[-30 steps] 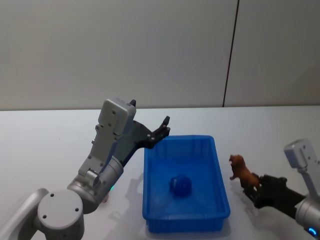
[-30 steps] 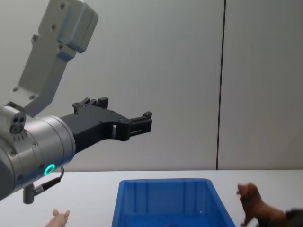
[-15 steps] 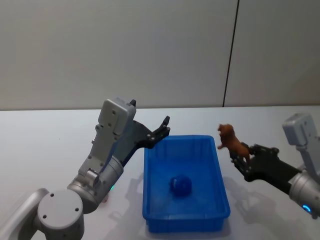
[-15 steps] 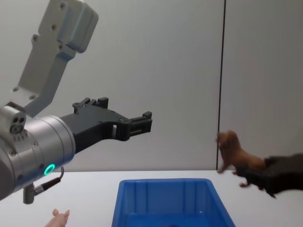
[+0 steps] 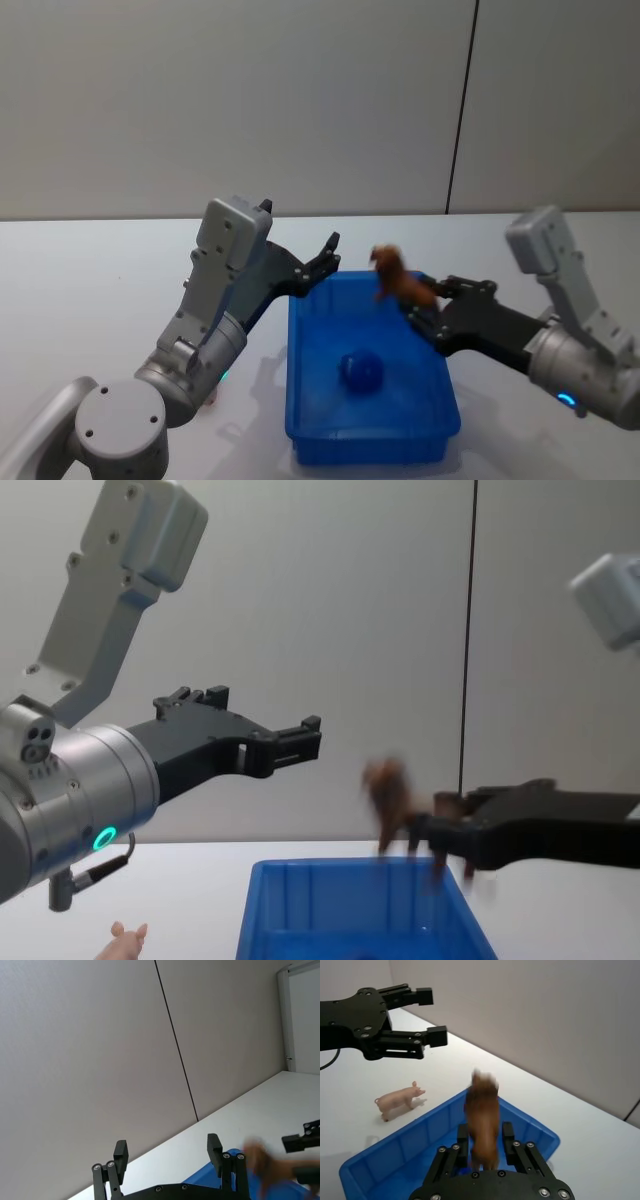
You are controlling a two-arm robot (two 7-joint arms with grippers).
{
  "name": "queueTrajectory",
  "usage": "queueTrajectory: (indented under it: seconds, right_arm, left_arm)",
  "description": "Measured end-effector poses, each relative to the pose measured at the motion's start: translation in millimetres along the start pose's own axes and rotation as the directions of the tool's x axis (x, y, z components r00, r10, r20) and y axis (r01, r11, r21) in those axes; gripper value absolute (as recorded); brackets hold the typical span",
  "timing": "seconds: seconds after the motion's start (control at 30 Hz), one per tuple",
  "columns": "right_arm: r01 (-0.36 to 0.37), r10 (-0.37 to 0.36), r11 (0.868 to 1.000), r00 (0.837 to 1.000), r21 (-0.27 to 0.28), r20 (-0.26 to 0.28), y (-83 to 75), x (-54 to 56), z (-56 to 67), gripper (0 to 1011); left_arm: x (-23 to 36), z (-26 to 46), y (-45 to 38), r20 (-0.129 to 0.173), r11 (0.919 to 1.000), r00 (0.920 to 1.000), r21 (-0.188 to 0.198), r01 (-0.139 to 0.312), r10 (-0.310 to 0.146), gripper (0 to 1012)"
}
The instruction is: Pick up the two dolls from the table and place them into the box.
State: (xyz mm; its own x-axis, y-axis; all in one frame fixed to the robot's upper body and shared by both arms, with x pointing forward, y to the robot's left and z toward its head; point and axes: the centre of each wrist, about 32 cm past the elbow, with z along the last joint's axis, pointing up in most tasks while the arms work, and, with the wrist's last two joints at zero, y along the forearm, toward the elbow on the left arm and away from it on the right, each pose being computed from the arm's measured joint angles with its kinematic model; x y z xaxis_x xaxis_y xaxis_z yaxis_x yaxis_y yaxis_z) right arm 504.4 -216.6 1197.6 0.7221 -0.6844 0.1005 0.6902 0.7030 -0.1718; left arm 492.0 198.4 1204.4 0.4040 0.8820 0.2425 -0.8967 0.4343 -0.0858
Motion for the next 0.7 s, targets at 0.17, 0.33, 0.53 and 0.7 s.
queueTrajectory:
  seconds: [0.17,0.33,0.53,0.7]
  right_arm:
    - [-0.024,0.024,0.999,1.0,-0.021,-0.004,9.1,-3.4,-0.5,481]
    - [-0.033,0.032,0.999,0.999,-0.037,-0.005,14.8,-5.0,-1.7,682]
    - [-0.015,0.015,0.999,1.0,-0.044,0.0,12.6,-2.2,-3.3,864]
    - [0.018,-0.018,0.999,1.0,-0.045,-0.002,3.3,2.8,-6.5,977]
  left_arm:
    - [0.0,0.0,0.0,0.0,1.0,1.0,0.0,0.0,0.0,1001]
    - [0.0,0.0,0.0,0.0,1.0,1.0,0.0,0.0,0.0,1001]
    - [0.0,0.0,0.0,0.0,1.0,1.0,0.0,0.0,0.0,1001]
    - [0.0,0.0,0.0,0.0,1.0,1.0,0.0,0.0,0.0,1001]
